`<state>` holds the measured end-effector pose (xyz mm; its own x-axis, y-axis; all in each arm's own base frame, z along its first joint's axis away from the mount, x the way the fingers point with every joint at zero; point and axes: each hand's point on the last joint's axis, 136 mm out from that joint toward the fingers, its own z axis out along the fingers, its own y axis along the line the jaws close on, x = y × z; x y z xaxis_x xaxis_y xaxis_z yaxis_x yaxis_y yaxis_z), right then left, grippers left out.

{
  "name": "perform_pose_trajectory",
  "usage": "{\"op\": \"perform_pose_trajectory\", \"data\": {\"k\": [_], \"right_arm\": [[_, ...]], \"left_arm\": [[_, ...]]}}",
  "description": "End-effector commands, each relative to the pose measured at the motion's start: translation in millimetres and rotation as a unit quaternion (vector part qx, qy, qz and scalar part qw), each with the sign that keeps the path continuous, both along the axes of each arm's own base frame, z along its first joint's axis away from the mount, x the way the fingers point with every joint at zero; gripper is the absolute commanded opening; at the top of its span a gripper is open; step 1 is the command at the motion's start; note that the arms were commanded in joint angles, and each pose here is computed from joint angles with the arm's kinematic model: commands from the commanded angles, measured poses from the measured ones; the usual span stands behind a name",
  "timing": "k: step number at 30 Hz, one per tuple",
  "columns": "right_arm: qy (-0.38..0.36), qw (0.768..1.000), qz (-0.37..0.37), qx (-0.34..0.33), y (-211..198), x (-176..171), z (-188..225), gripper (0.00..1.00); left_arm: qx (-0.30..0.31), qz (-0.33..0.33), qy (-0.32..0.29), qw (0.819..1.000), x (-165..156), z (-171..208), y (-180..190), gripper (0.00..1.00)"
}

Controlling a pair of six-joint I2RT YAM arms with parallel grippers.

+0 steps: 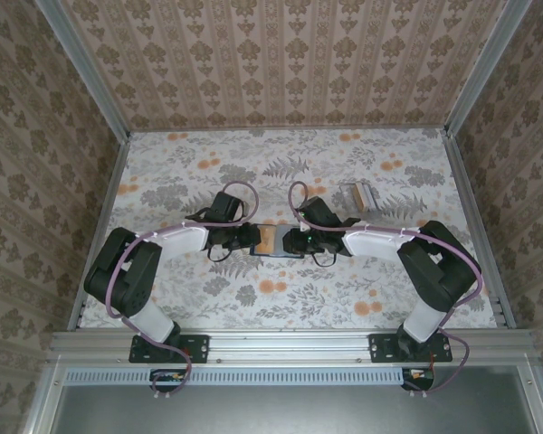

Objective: Put the credit cards into the card holder

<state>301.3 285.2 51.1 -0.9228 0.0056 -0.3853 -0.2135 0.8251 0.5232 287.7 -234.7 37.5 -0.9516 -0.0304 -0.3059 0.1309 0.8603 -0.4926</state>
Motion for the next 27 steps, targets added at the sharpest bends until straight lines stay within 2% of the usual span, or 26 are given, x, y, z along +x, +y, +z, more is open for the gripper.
{"op": "perform_pose_trajectory", "data": {"k": [1, 18, 27], "right_arm": [[-0.018, 0.999, 0.015, 0.045, 14.5, 2.2, 14.1, 0.26], [0.005, 0.995, 0.005, 0.098, 35.6, 13.7, 9.8, 0.29], [0.010, 0.993, 0.007, 0.119, 45.1, 18.5, 11.5, 0.47]], "left_arm": [[0.001, -0.011, 0.004, 1.000, -3.4, -3.5, -1.0, 0.32], [-0.031, 0.006, 0.008, 0.999, 2.1, -2.4, 4.5, 0.32], [-0.052, 0.022, 0.013, 0.998, 4.6, -4.0, 11.5, 0.32]]}}
